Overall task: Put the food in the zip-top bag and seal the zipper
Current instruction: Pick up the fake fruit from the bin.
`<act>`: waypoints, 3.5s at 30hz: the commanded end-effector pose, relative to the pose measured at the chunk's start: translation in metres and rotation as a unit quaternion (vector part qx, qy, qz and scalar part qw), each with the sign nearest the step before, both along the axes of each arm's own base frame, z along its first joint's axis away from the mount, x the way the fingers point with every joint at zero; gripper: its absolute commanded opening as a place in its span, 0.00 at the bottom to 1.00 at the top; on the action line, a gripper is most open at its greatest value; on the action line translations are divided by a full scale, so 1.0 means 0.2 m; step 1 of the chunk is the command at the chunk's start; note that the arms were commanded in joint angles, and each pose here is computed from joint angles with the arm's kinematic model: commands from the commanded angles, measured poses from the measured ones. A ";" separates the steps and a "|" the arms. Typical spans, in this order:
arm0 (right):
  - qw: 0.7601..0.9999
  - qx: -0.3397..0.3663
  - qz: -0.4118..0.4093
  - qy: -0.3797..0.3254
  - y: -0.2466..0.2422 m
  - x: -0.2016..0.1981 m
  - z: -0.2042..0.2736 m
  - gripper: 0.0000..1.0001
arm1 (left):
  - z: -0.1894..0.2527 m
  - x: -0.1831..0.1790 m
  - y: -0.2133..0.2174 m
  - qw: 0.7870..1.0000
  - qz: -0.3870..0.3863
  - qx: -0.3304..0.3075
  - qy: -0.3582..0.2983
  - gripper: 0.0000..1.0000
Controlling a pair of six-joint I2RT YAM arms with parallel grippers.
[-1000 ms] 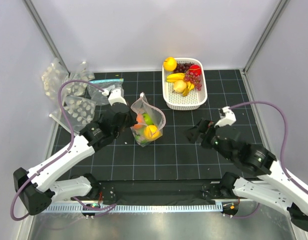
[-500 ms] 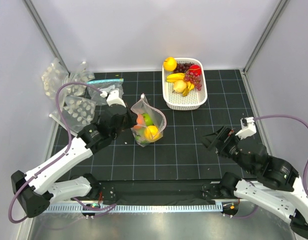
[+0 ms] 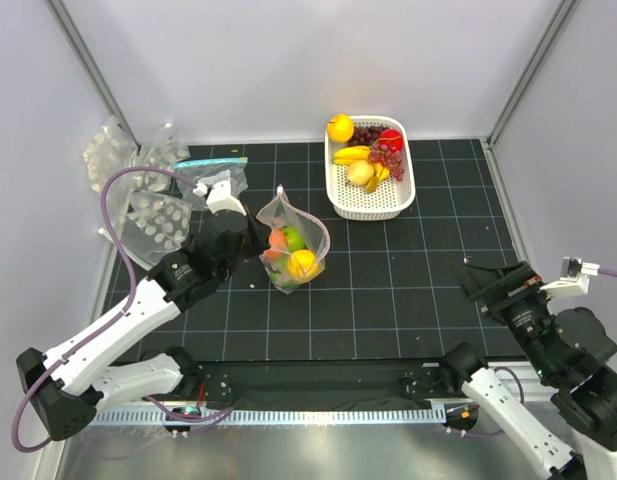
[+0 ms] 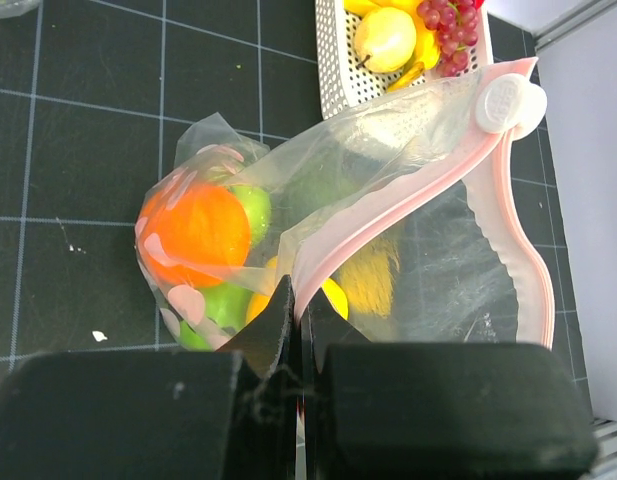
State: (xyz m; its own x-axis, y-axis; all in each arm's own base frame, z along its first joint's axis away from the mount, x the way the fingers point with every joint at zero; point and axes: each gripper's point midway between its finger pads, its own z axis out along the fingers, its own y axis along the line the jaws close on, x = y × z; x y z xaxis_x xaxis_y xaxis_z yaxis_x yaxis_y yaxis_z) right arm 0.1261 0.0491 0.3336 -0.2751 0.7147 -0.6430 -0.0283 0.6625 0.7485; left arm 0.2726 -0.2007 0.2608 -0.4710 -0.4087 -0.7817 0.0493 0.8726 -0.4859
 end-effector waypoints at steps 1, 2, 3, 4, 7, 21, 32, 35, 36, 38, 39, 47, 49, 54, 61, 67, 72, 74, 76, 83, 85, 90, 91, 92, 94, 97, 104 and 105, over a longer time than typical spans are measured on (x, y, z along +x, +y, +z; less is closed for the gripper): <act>0.998 -0.026 0.041 -0.029 0.04 -0.06 0.03 0.99 | 0.07 0.01 0.06 0.999 0.025 -0.016 -0.022 0.00; 0.998 -0.025 0.051 -0.030 0.07 -0.05 0.03 1.00 | 0.07 0.01 0.06 0.999 0.026 -0.017 -0.024 0.00; 0.998 -0.028 0.045 -0.026 0.07 -0.03 0.01 1.00 | 0.07 0.01 0.05 0.999 0.023 -0.016 -0.023 0.00; 0.999 -0.032 0.038 -0.015 0.07 0.01 0.01 1.00 | 0.08 0.00 0.05 0.999 0.021 -0.017 -0.023 0.00; 0.999 -0.036 0.032 -0.011 0.08 0.04 0.01 1.00 | 0.07 0.00 0.04 1.000 0.015 -0.014 -0.021 0.00; 0.990 -0.126 0.059 -0.036 0.27 0.42 -0.09 1.00 | 0.00 0.05 -0.01 1.000 0.002 0.015 -0.012 0.00; 0.967 -0.242 0.074 0.023 0.56 1.07 -0.31 0.88 | 0.04 0.05 0.03 0.999 0.010 0.020 -0.034 0.00; 0.959 -0.272 0.069 0.035 0.60 1.22 -0.36 0.84 | 0.05 0.04 0.08 0.999 0.024 0.022 -0.044 0.01; 0.958 -0.277 0.066 0.030 0.61 1.27 -0.34 0.84 | 0.05 0.04 0.08 0.998 0.026 0.023 -0.045 0.00; 0.952 -0.299 0.058 0.040 0.63 1.38 -0.39 0.84 | 0.06 0.04 0.08 0.998 0.027 0.021 -0.047 0.00; 0.949 -0.306 0.056 0.046 0.64 1.42 -0.42 0.85 | 0.06 0.04 0.08 0.998 0.025 0.020 -0.047 0.00; 0.938 -0.334 0.015 0.088 0.66 1.75 -0.63 0.99 | 0.05 0.04 0.06 0.999 0.017 0.021 -0.045 0.00; 0.934 -0.341 0.005 0.109 0.64 1.84 -0.75 1.00 | 0.05 0.04 0.06 0.999 0.016 0.019 -0.046 0.00; 0.934 -0.338 -0.017 0.114 0.62 2.02 -0.83 1.00 | 0.06 0.03 0.05 0.999 0.009 0.012 -0.048 0.00; 0.935 -0.332 -0.040 0.115 0.59 2.23 -0.97 0.99 | 0.06 0.03 0.05 0.999 0.010 0.010 -0.049 0.00; 0.940 -0.317 -0.055 0.115 0.61 2.34 -1.07 1.00 | 0.06 0.03 0.03 0.999 0.001 0.005 -0.048 0.00; 0.944 -0.300 -0.065 0.124 0.63 2.41 -1.13 0.98 | 0.05 0.03 0.04 0.999 0.005 0.009 -0.049 0.00; 0.944 -0.295 -0.067 0.130 0.63 2.42 -1.17 0.94 | 0.06 0.03 0.04 0.999 0.005 0.008 -0.050 0.00; 0.946 -0.290 -0.064 0.130 0.64 2.42 -1.18 0.83 | 0.05 0.03 0.05 0.999 0.007 0.009 -0.050 0.00; 0.947 -0.297 -0.046 0.113 0.65 2.37 -1.05 0.49 | 0.06 0.03 0.04 0.999 0.003 0.008 -0.050 0.00; 0.947 -0.303 -0.044 0.103 0.63 2.35 -1.00 0.48 | 0.06 0.03 0.04 0.999 0.003 0.008 -0.050 0.00; 0.941 -0.325 -0.038 0.081 0.59 2.27 -0.87 0.47 | 0.06 0.03 0.04 0.999 0.005 0.009 -0.051 0.00; 0.940 -0.329 -0.037 0.081 0.59 2.26 -0.86 0.51 | 0.06 0.03 0.04 0.999 0.005 0.009 -0.051 0.00; 0.939 -0.331 -0.034 0.081 0.59 2.25 -0.86 0.65 | 0.06 0.03 0.05 0.999 0.005 0.008 -0.052 0.00; 0.943 -0.324 -0.032 0.064 0.60 2.25 -0.83 0.79 | 0.06 0.03 0.05 0.999 0.005 0.009 -0.052 0.00; 0.951 -0.306 -0.002 0.044 0.68 2.25 -0.82 0.99 | 0.06 0.03 0.05 0.999 0.004 0.009 -0.052 0.00; 0.967 -0.251 0.012 0.050 0.78 2.30 -0.90 1.00 | 0.07 0.02 0.04 0.999 0.001 0.004 -0.054 0.00; 0.970 -0.238 0.010 0.051 0.79 2.31 -0.90 1.00 | 0.07 0.02 0.04 0.999 -0.001 0.005 -0.053 0.00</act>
